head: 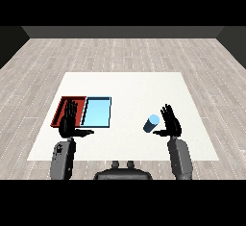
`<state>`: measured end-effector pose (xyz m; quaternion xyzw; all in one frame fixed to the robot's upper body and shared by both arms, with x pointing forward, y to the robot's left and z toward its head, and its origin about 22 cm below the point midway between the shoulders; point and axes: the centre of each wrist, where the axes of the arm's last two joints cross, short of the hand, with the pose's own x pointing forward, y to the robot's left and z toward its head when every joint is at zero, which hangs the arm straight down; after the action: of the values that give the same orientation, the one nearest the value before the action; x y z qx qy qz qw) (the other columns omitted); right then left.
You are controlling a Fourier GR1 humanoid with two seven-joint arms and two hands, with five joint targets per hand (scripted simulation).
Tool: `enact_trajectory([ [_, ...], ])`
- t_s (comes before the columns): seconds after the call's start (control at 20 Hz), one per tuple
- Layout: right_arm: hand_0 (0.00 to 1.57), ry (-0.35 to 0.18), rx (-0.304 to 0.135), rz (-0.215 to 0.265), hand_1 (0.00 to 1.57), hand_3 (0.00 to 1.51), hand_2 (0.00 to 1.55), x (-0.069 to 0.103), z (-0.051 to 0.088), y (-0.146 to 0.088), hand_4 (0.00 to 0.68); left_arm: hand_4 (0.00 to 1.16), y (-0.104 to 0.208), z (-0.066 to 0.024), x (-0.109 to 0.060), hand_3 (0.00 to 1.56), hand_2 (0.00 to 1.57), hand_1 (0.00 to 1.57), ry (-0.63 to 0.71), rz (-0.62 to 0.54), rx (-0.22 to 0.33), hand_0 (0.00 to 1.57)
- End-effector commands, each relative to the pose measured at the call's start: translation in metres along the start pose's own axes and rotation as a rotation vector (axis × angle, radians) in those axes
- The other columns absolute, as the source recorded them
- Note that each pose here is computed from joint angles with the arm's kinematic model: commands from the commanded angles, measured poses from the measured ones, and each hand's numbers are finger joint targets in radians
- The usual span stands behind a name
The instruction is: Pick the blue can and put it in the blue box
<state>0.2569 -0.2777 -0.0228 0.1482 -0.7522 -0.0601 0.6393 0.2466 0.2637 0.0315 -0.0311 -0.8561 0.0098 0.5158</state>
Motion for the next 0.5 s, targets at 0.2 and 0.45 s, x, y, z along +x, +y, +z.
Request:
enact_trajectory([
  [0.2, 0.00, 0.015, -0.017, -0.016, 0.00, 0.00, 0.00, -0.032, 0.014, -0.001, 0.000, 0.00, 0.005, 0.0196, 0.009, 0.00, 0.00, 0.00, -0.008, -0.024, 0.012, 0.00],
  [0.45, 0.00, 0.053, 0.003, -0.038, 0.00, 0.00, 0.00, -0.043, -0.004, 0.013, 0.000, 0.00, 0.008, 0.0189, -0.003, 0.00, 0.00, 0.00, 0.005, -0.003, -0.003, 0.00],
])
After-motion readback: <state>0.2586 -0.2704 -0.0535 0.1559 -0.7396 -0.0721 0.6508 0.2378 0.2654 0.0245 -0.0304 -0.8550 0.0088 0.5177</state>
